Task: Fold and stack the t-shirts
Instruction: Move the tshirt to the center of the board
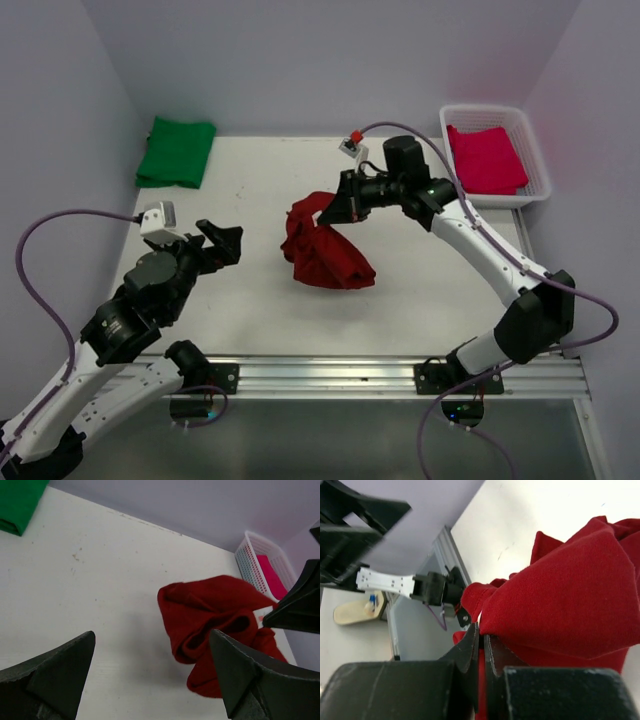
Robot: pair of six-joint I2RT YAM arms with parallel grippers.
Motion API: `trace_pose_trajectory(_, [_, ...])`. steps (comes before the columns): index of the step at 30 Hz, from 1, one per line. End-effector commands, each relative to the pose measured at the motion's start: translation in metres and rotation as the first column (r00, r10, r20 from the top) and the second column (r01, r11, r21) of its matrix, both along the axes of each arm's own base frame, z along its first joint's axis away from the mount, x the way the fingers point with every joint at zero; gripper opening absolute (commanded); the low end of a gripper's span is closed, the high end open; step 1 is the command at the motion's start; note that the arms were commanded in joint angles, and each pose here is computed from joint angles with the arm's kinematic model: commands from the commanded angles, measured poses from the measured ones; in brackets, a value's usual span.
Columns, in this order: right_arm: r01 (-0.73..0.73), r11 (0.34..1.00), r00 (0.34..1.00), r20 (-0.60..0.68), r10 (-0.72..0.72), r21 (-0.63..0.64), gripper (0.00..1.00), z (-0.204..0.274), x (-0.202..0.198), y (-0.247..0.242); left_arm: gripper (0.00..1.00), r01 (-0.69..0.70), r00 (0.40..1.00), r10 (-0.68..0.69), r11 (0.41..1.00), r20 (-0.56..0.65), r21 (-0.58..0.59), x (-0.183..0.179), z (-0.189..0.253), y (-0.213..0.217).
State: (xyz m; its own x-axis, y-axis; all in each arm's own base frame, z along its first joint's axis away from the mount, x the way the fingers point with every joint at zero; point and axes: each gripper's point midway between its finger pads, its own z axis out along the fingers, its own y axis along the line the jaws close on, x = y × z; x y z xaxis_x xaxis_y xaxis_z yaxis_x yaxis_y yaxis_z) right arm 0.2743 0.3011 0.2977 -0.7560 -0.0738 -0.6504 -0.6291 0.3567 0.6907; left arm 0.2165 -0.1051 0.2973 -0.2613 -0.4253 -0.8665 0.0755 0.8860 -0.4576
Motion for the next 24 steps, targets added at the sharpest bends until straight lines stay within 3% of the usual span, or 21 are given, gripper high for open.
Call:
trace_pose_trajectory(1, [-0.056, 0.998, 0.998, 0.030, 0.057, -0.028, 0.00, -0.011, -0.009, 0.027, 1.00, -0.104, 0.995, 0.104, 0.995, 0.004, -0.005, -0.005, 0.009, 0.025])
trace_pose_trajectory(8, [-0.037, 0.995, 0.997, 0.062, 0.043, -0.094, 0.00, -0.014, 0.000, 0.058, 1.00, -0.114, 0.993, 0.114, 0.993, -0.024, 0.000, -0.009, 0.004, 0.029])
trace_pose_trajectory(9, [-0.003, 0.993, 0.998, 0.067, 0.011, -0.118, 0.09, -0.015, 0.005, 0.055, 1.00, -0.115, 0.993, 0.115, 0.993, -0.023, 0.001, -0.010, 0.004, 0.030])
trace_pose_trajectory(10, [0.068, 0.985, 0.995, 0.089, -0.054, -0.156, 0.46, -0.020, 0.017, 0.049, 1.00, -0.118, 0.993, 0.118, 0.993, -0.021, -0.001, -0.010, 0.006, 0.031])
trace_pose_trajectory(13, [0.151, 0.967, 0.984, 0.125, -0.127, -0.206, 0.99, -0.023, 0.024, 0.036, 1.00, -0.117, 0.993, 0.117, 0.993, -0.019, 0.002, -0.009, 0.008, 0.031])
trace_pose_trajectory(15, [0.221, 0.938, 0.972, 0.138, -0.190, -0.265, 0.99, -0.032, 0.030, 0.023, 1.00, -0.118, 0.993, 0.118, 0.993, -0.024, 0.012, -0.007, 0.007, 0.029])
trace_pose_trajectory(19, [0.226, 0.923, 0.973, 0.116, -0.199, -0.311, 0.99, -0.050, 0.022, 0.017, 1.00, -0.108, 0.994, 0.109, 0.994, -0.029, 0.019, -0.003, 0.008, 0.023])
trace_pose_trajectory(24, [0.298, 0.841, 0.953, 0.096, -0.286, -0.452, 0.98, -0.101, 0.011, 0.009, 1.00, -0.087, 0.995, 0.087, 0.996, -0.043, 0.015, 0.002, 0.007, 0.013])
